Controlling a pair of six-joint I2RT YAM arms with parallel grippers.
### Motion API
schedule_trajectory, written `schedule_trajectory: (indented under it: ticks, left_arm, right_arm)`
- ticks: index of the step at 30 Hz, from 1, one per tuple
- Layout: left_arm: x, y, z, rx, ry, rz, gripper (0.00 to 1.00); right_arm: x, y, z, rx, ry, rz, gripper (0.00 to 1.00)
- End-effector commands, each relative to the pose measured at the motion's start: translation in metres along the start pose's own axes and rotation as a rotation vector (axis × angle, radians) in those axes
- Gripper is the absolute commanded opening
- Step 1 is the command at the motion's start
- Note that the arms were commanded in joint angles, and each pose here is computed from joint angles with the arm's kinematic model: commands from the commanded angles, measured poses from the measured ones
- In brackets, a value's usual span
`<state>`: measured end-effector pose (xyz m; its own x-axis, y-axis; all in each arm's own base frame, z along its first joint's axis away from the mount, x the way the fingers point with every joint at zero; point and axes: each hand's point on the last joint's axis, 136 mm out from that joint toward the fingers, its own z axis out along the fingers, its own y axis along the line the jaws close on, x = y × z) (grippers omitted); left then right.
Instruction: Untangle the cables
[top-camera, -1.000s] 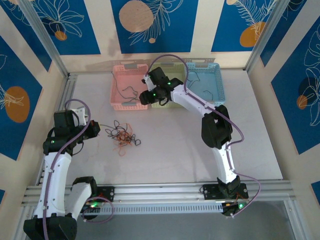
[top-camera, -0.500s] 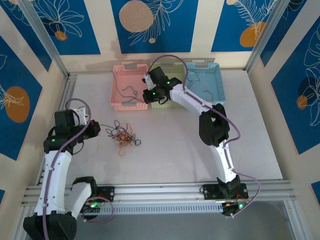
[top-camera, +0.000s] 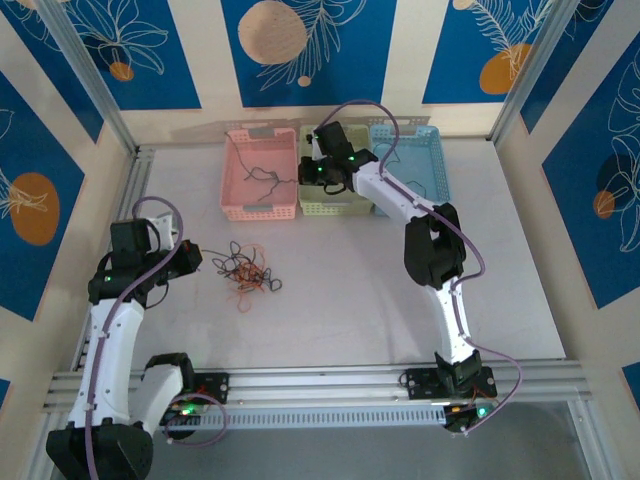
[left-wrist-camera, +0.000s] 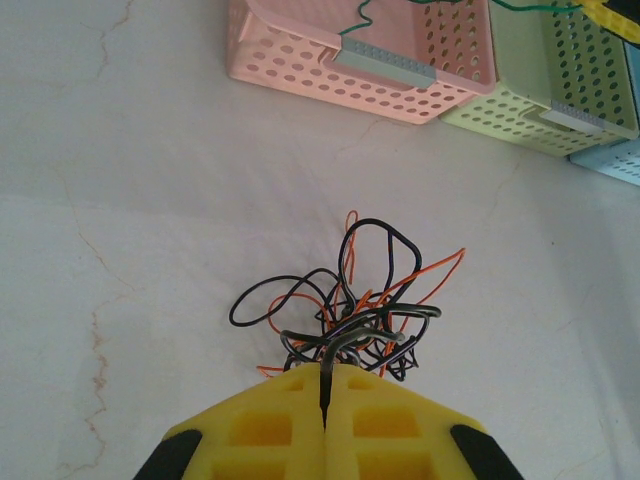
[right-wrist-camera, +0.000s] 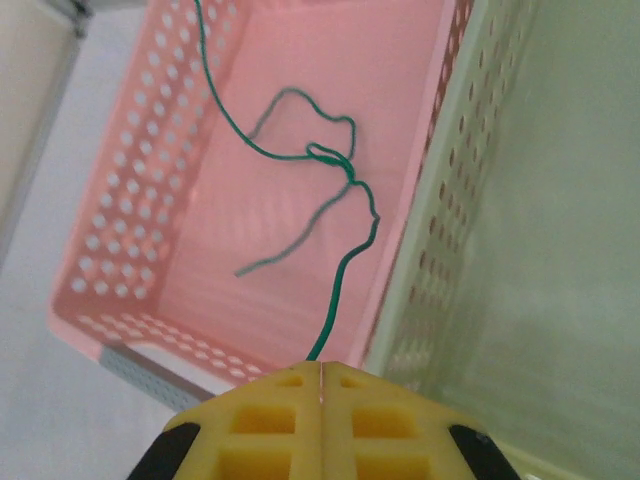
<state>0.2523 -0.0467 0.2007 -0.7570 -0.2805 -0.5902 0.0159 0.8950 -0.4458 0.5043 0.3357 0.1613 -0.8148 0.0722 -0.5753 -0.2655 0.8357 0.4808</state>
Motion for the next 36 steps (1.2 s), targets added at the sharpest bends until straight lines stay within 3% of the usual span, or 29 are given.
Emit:
schedule_trajectory:
  ticks: [1,7,14,23,36]
  left_arm:
    - [0.001,-0.008,0.001,0.036,0.004,0.006,0.00]
    - [0.001,-0.008,0.000,0.036,0.000,0.008,0.00]
    - [0.001,-0.008,-0.001,0.033,-0.002,0.009,0.00]
    - [0.001,-0.008,-0.001,0.032,0.000,0.008,0.00]
    - [0.002,-0.007,0.000,0.026,0.001,0.007,0.00]
  right_arm:
    - [-0.006,0.003,-0.003,-0.065,-0.023,0.144,0.00]
    - [-0.001,0.020,-0.001,-0.172,-0.006,0.189,0.00]
    - [0.002,0.041,-0.005,-0.236,-0.007,0.037,0.00]
    - [-0.001,0.069,-0.044,-0.370,-0.140,-0.254,0.00]
    - [-0.021,0.099,-0.096,-0.490,-0.339,-0.427,0.00]
